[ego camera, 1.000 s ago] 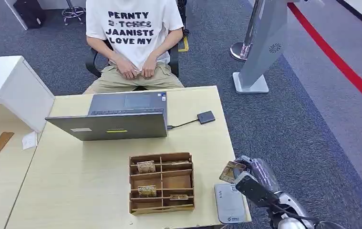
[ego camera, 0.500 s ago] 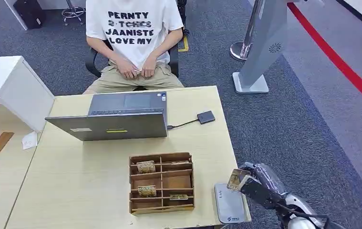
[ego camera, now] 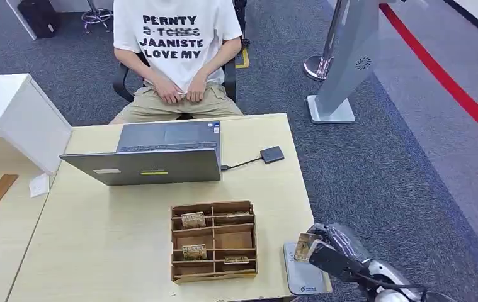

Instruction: Pass the card to the sensor for recognition and then transmit it.

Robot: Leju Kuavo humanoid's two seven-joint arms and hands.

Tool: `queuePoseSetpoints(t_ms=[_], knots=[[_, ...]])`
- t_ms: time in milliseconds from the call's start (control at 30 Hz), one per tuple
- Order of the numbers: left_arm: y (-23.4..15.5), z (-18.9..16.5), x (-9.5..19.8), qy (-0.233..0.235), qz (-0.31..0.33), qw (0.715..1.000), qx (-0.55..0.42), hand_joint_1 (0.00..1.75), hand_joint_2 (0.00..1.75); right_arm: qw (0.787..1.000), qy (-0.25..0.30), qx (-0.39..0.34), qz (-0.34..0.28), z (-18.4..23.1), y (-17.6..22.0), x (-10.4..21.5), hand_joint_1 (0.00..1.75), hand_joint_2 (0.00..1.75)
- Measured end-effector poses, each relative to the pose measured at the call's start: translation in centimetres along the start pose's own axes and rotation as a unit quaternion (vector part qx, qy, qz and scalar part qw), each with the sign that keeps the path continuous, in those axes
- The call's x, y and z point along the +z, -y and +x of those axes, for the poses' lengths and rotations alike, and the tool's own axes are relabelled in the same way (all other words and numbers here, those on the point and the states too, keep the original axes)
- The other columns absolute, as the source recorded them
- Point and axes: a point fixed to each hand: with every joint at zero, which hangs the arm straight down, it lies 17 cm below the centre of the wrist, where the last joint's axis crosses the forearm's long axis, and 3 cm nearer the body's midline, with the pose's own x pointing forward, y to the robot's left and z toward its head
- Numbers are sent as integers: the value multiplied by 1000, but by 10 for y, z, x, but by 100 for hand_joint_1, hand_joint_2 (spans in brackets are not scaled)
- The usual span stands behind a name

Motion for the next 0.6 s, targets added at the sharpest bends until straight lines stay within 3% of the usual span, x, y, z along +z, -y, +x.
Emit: queuePoseSetpoints(t_ms=[600], knots=[[0,0,0,0,-1,1000,-3,0,0,999,-12,22,34,-9,-13,3,175,175]])
